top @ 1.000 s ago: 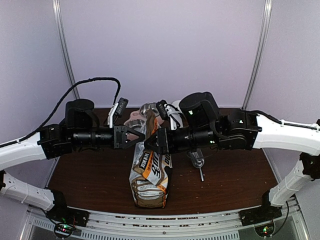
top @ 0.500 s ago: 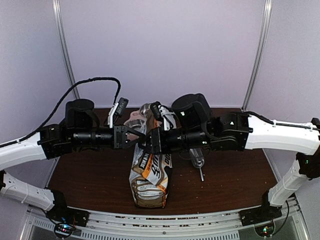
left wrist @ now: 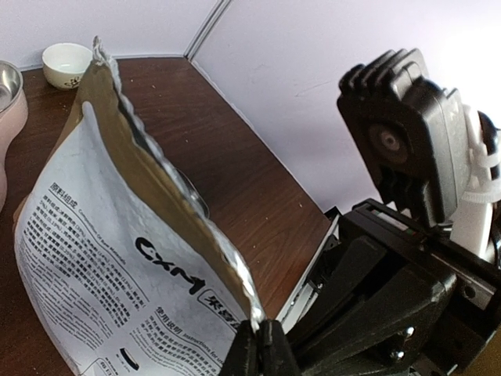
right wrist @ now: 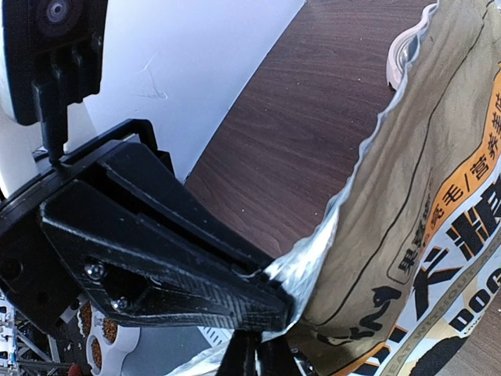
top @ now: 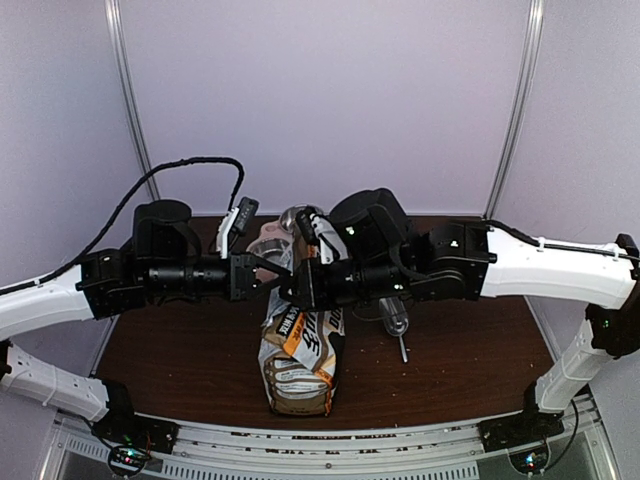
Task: Serve the pet food
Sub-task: Open the seal of the pet food bag.
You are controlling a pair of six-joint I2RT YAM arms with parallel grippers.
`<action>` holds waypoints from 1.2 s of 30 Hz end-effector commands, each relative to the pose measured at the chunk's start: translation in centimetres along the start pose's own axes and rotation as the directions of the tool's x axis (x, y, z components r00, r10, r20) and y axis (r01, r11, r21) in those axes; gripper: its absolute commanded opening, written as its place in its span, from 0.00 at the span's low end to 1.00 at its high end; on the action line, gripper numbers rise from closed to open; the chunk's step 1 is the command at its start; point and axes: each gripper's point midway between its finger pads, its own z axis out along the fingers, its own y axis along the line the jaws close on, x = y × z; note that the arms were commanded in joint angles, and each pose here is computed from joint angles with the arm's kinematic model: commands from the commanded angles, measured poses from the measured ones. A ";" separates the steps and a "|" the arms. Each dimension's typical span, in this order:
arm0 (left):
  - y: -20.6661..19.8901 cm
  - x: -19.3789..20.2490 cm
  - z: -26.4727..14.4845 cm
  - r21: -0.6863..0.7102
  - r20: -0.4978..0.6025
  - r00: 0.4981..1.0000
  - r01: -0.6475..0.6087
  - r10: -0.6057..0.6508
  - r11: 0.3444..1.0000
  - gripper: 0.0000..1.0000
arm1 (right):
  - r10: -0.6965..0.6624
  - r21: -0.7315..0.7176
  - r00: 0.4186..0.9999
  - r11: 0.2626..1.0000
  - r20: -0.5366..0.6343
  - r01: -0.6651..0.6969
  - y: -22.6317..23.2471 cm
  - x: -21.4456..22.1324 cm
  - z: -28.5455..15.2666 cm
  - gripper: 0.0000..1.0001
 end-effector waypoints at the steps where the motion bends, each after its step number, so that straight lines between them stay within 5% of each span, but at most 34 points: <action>1: -2.1 -2.6 -1.2 0.031 0.095 0.994 -0.063 0.060 0.997 0.00 | -0.031 0.232 0.999 0.972 0.010 0.028 -4.7 0.2 0.0 0.00; 15: 0.5 -1.8 -1.5 -0.117 0.070 0.997 -0.032 0.041 0.993 0.00 | -0.080 0.443 0.997 0.894 0.023 0.062 -9.0 0.3 -1.3 0.00; 36: 2.3 -1.2 -2.2 -0.207 0.066 0.998 0.011 0.003 0.978 0.00 | -0.087 0.522 0.996 0.850 0.002 0.074 -11.1 1.2 -0.8 0.00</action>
